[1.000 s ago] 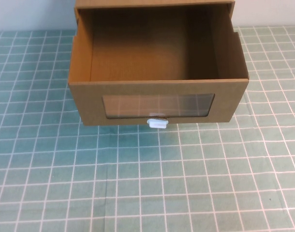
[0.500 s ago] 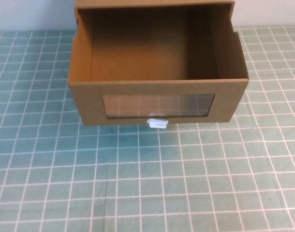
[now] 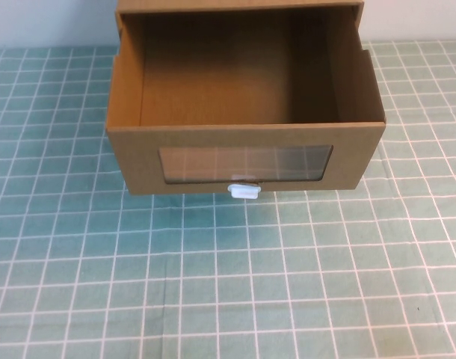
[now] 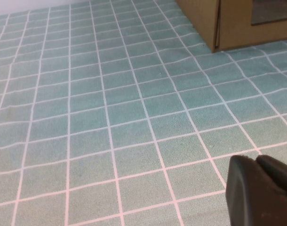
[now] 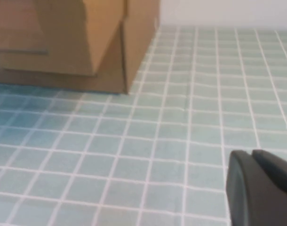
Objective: Open the shoe box
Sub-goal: 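Pull the top drawer of the cardboard box fully open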
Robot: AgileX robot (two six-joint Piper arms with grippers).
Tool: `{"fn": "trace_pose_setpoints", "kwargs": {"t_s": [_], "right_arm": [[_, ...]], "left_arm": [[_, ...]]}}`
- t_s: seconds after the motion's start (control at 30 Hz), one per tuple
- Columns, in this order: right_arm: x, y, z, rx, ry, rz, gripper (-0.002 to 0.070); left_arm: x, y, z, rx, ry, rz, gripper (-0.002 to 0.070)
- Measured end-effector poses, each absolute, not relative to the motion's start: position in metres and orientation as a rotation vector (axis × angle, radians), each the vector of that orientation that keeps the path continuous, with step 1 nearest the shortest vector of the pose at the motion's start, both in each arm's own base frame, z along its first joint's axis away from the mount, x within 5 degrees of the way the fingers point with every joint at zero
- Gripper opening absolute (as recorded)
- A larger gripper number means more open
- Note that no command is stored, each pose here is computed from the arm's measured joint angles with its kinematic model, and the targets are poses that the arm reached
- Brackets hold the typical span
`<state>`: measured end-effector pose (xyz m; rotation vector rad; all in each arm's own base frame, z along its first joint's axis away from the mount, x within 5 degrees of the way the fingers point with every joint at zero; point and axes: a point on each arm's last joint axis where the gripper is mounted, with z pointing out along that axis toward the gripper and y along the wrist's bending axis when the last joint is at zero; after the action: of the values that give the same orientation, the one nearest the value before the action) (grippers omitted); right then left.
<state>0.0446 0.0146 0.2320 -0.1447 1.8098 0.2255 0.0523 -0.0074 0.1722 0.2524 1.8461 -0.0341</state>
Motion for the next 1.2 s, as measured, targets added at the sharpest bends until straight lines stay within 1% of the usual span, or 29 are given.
{"fn": "trace_pose_setpoints", "kwargs": {"t_s": [0.17, 0.33, 0.4, 1.2], "right_arm": [[0.046, 0.009, 0.206, -0.146, 1.826, 0.131, -0.0013], [0.051, 0.008, 0.176, -0.055, 1.871, 0.155, -0.0013], [0.052, 0.007, 0.171, -0.037, 1.886, 0.158, -0.0013], [0.052, 0.007, 0.172, -0.025, 1.880, 0.165, -0.0013]], "left_arm": [[0.052, -0.007, 0.172, 0.252, 1.846, -0.034, -0.0005], [0.052, -0.007, 0.172, 0.252, 1.844, -0.034, -0.0005], [0.052, -0.007, 0.172, 0.250, 1.845, -0.033, -0.0005], [0.052, -0.007, 0.172, 0.250, 1.846, -0.032, -0.0005]]}}
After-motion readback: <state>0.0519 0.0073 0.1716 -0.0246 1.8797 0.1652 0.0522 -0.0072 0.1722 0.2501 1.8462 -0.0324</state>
